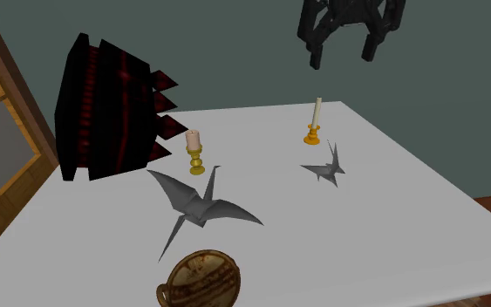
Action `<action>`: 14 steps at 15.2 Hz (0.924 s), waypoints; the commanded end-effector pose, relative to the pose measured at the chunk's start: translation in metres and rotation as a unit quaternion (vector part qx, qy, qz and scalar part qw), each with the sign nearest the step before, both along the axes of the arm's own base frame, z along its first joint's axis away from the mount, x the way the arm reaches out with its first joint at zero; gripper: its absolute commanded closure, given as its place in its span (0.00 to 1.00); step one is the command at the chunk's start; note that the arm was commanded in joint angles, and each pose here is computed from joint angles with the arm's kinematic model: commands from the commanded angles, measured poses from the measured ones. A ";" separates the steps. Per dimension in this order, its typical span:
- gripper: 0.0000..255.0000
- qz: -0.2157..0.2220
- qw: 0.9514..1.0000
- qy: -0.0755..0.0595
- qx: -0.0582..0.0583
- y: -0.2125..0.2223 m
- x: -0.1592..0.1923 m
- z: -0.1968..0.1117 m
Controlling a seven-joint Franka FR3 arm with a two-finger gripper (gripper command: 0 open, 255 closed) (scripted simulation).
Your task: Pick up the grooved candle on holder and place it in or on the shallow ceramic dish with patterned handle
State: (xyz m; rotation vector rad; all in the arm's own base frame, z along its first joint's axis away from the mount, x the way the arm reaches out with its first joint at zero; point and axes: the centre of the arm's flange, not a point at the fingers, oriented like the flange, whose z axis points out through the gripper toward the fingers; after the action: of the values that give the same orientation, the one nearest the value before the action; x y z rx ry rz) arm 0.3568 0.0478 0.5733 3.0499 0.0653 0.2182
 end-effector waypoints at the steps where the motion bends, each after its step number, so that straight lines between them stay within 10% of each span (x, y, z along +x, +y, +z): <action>1: 0.00 0.008 1.000 -0.002 0.001 0.021 0.010 -0.018; 14: 0.00 0.058 0.998 -0.014 0.009 0.141 0.073 -0.115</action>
State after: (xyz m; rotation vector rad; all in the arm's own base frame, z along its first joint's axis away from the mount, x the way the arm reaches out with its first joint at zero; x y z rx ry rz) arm 0.4261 0.1783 0.4673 3.0611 0.2289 0.2657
